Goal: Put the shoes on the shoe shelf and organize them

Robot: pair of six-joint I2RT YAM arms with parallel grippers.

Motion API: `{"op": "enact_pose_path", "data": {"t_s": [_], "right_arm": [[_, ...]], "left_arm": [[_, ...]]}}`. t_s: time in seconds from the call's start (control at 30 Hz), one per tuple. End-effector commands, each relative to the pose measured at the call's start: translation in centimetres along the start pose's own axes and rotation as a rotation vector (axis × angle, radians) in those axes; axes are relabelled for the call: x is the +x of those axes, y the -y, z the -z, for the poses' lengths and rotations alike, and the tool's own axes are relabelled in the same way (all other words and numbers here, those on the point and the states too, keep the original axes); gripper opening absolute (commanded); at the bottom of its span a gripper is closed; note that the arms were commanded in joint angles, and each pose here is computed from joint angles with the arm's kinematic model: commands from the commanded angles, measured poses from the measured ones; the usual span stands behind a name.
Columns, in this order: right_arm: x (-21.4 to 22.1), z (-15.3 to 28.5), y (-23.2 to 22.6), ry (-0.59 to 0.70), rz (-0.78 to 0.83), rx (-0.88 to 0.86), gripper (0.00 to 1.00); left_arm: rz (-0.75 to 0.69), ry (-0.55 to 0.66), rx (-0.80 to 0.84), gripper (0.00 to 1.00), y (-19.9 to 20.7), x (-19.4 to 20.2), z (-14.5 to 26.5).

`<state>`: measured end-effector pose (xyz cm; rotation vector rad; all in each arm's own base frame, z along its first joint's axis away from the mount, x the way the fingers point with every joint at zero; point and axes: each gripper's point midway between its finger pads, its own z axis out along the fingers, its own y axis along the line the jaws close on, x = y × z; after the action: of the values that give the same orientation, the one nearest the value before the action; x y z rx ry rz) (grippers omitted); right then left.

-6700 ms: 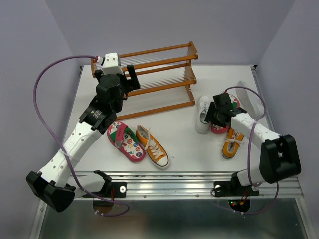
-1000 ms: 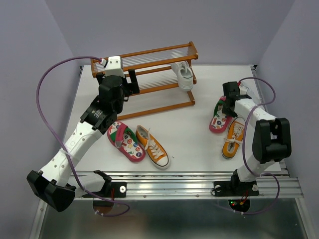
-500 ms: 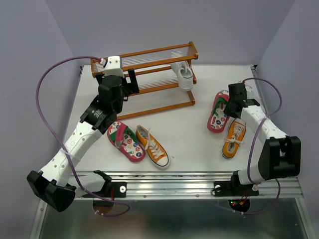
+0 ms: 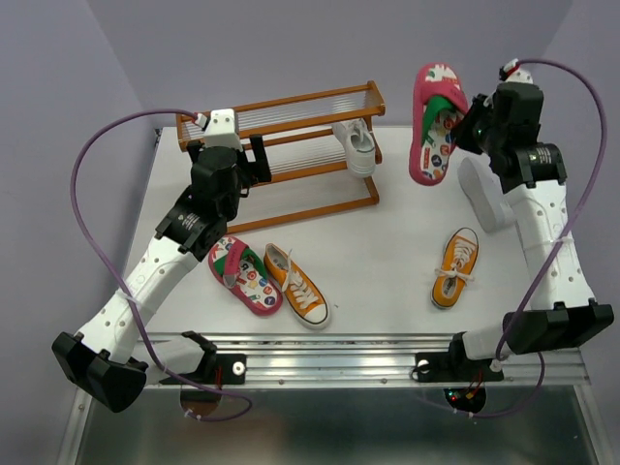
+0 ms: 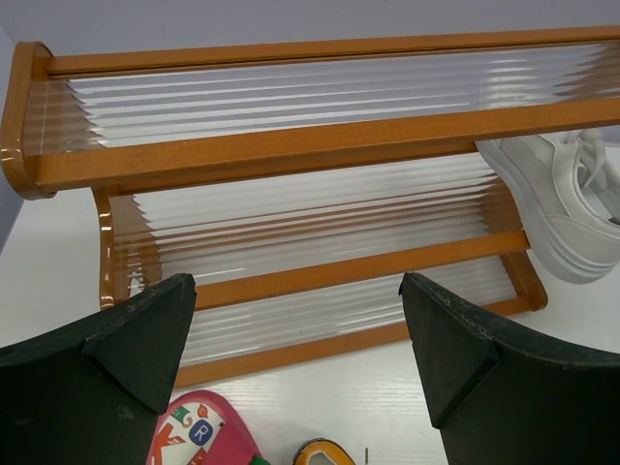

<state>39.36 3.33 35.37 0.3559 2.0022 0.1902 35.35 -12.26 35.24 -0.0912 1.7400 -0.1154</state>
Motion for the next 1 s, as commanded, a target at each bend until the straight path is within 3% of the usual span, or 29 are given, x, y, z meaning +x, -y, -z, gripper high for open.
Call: {"op": "enact_pose_path", "data": {"t_s": [0.0,0.07,0.13,0.23,0.27,0.4,0.97], "right_arm": [[-7.6,2.8,-7.9,0.165,0.084,-0.32,0.01],[-8.3,1.9,-10.5,0.16,0.11,-0.399,0.01],[-11.0,3.6,-13.4,0.244,0.141,-0.463,0.01],[-12.2,1.3,-16.7,0.262,0.154,-0.518,0.01],[-13.4,2.9,-17.4,0.303,0.153,-0.544,0.01],[-13.1,0.2,-20.5,0.321,0.145,-0.583,0.01],[-10.7,-4.6,-24.0,0.341,0.069,-0.514,0.01]], "left_arm": [[0.036,0.056,0.028,0.99,0.3,-1.9,0.6],[0.043,0.062,0.022,0.99,0.1,-2.0,0.8],[0.049,0.074,0.004,0.99,-0.4,-2.5,1.2],[0.053,0.09,-0.021,0.99,-1.2,-3.1,2.0],[0.056,0.096,-0.023,0.99,-1.3,-3.3,2.2],[0.06,0.101,-0.054,0.99,-2.4,-3.6,3.1],[0.079,0.089,-0.073,0.99,-3.1,-3.0,3.9]]}}
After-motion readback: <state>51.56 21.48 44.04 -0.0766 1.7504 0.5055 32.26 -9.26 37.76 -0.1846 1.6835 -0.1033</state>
